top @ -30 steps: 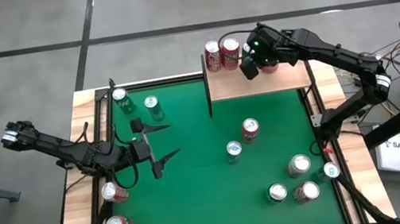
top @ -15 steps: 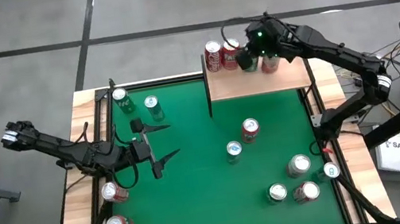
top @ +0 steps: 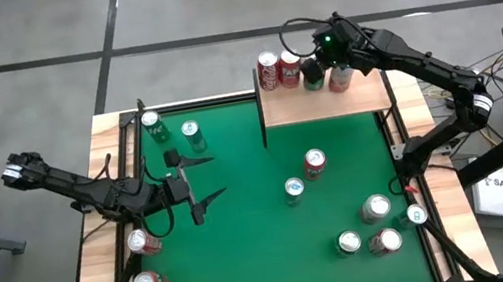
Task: Place canned beverage on shelf
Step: Put the bottom left green soda can on the shelf
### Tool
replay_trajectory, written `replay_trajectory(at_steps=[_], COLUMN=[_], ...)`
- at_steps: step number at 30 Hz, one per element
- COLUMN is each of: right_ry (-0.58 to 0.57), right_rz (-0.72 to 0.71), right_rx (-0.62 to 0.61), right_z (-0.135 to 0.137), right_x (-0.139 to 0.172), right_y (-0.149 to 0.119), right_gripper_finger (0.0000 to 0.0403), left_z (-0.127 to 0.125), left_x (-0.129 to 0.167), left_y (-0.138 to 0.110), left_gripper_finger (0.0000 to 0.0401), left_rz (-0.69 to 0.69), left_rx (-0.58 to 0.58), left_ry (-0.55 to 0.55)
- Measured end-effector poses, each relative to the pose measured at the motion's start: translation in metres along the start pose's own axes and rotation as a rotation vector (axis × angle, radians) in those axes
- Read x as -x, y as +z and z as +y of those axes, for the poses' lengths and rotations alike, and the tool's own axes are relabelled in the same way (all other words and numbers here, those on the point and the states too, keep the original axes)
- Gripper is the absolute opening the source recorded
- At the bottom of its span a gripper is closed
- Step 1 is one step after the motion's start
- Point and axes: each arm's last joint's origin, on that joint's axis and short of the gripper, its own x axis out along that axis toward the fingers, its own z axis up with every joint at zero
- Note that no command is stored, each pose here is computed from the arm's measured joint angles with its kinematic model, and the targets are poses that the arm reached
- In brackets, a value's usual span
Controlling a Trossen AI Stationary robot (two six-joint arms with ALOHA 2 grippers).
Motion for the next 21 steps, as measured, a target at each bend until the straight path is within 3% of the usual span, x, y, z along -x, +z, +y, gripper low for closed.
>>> replay_trajectory(at_steps=[3, 13, 21], right_ry=[0.046, 0.042, 0.053], right_rz=[0.018, 0.056, -0.020], right_rx=[0.003, 0.006, -0.007], right_z=[0.0012, 0.0009, 0.0008], right_x=[0.0000, 0.0028, 0.0075], right_y=[-0.0012, -0.0054, 0.0040], right_gripper_finger=[0.0009, 0.0009, 0.0009], left_z=[0.0001, 0.0000, 0.0000], left_x=[0.0000, 0.0000, 0.0000], left_y=[0.0000, 0.0000, 0.0000], left_gripper_finger=[0.0349, 0.0349, 0.0349], left_rz=[0.000, 0.000, -0.001], left_rx=[0.006, 0.013, 0.015], left_ry=[0.000, -0.001, -0.001])
